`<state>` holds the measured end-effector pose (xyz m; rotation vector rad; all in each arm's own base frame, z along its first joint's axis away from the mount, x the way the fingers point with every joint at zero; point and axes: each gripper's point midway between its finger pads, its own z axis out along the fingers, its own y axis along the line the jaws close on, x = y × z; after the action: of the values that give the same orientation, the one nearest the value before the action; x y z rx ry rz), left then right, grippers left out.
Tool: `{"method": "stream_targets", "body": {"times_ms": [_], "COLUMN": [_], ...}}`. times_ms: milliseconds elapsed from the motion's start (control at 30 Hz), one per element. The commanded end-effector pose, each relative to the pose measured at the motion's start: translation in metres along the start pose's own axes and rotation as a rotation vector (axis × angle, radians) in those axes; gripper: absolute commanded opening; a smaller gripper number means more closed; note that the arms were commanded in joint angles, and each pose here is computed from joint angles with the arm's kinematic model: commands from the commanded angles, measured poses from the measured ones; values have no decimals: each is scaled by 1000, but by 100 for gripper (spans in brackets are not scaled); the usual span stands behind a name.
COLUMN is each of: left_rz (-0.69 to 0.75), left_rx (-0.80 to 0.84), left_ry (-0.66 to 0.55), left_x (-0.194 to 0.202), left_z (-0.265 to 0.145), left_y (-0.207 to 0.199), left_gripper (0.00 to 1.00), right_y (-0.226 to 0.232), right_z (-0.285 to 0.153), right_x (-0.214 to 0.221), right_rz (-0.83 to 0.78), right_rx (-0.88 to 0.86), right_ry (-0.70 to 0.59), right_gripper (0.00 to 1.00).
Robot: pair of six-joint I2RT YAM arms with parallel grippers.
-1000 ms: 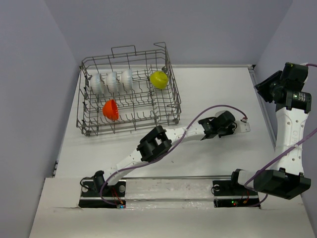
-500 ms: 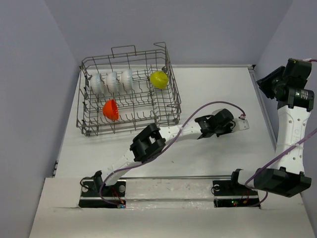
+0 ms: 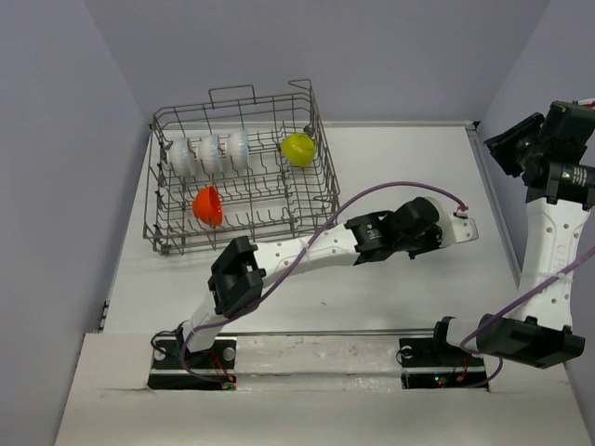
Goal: Load the bowls into the dish rack
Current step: Pick up the bowl from the center of the board, then place the upside down bowl on the dish rack.
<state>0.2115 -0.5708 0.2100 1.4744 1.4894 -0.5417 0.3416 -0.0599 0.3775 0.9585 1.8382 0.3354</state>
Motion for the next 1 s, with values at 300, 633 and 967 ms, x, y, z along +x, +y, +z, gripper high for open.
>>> {"method": "stream_targets", "body": {"times_ms": [300, 633, 967], "left_rz": [-148, -297, -469], "left_rx": [-199, -260, -91], "left_ry": [-218, -475, -766], "left_x": [-74, -91, -110], "left_z": [-141, -243, -310], "left_y": [61, 110, 140], "left_gripper": [0, 0, 0], "right_y": [25, 35, 58], "right_z": [-6, 23, 41], "right_x": [-13, 22, 43], "right_rz": [8, -17, -72], "right_rx": [-94, -230, -291], "right_ry": [-15, 143, 230], "right_gripper": [38, 38, 37]}}
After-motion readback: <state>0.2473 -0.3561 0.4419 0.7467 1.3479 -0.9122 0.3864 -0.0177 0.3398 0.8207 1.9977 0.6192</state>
